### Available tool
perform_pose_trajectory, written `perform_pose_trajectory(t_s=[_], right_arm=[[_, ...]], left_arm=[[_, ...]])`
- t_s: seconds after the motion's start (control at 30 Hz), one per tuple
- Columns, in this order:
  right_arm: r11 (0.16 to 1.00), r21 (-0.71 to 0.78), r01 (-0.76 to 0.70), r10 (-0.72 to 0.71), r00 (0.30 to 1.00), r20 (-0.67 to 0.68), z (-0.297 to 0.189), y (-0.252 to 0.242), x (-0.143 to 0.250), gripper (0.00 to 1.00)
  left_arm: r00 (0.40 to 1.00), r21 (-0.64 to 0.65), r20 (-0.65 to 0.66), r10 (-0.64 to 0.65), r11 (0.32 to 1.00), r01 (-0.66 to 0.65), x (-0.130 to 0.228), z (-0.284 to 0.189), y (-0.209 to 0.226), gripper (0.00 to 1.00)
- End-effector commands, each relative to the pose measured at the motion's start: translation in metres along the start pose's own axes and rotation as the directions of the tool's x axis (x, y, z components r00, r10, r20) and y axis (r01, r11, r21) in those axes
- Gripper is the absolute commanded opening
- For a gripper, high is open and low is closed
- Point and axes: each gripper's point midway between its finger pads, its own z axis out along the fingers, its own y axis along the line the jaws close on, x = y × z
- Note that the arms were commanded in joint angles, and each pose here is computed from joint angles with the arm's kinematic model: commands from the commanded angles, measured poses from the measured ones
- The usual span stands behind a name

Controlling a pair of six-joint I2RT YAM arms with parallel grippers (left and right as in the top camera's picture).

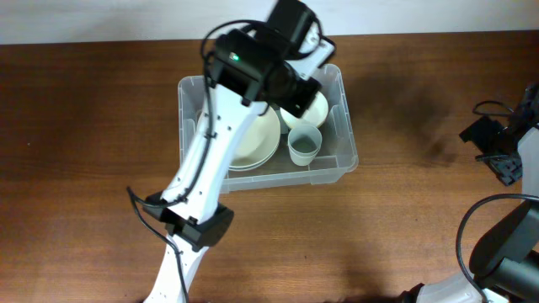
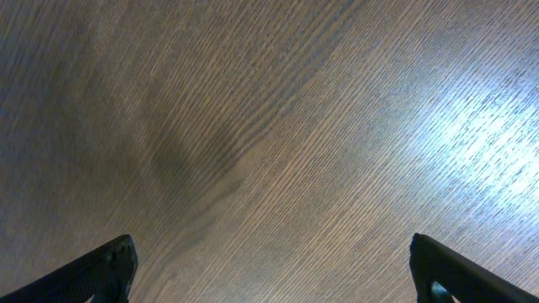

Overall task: Pack container
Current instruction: 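Lift the pale green cup and carry it over the bin, then lower the pale green cup into the grey cup and release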

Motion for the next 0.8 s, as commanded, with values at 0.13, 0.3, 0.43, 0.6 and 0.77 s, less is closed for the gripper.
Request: perform_pose_trajectory(t_s=[0.13,0.3,0.43,0.6,0.77], right_arm=[[1.000,0.000,-0.003,0.003,1.000,0.007,-0.002,0.000,0.000,0.99],[1.000,0.001,-0.003,0.003,1.000,0.007,-0.002,0.000,0.000,0.99],[1.000,0.001,-0.003,0.003,1.000,0.007,-0.002,0.000,0.000,0.98],[1.000,0.000,-0.003,0.003,1.000,0.007,-0.002,0.000,0.000,0.99],[1.000,0.000,-0.003,0.003,1.000,0.007,-0.002,0.000,0.000,0.99]], left_arm=[[0.995,0.021,-0.089,-0.044,0.999,0.046,0.014,0.021,-0.015,0.01],[0.980,0.028,-0.191,-0.058,0.998,0.064,0.033,0.046,-0.014,0.01],[0.977,0.074,-0.207,-0.055,0.995,0.071,0.035,0.059,-0.023,0.01],[0.971,0.103,-0.232,-0.052,0.992,0.078,0.040,0.073,-0.029,0.01],[0.962,0.102,-0.266,-0.055,0.991,0.085,0.048,0.082,-0.029,0.01]])
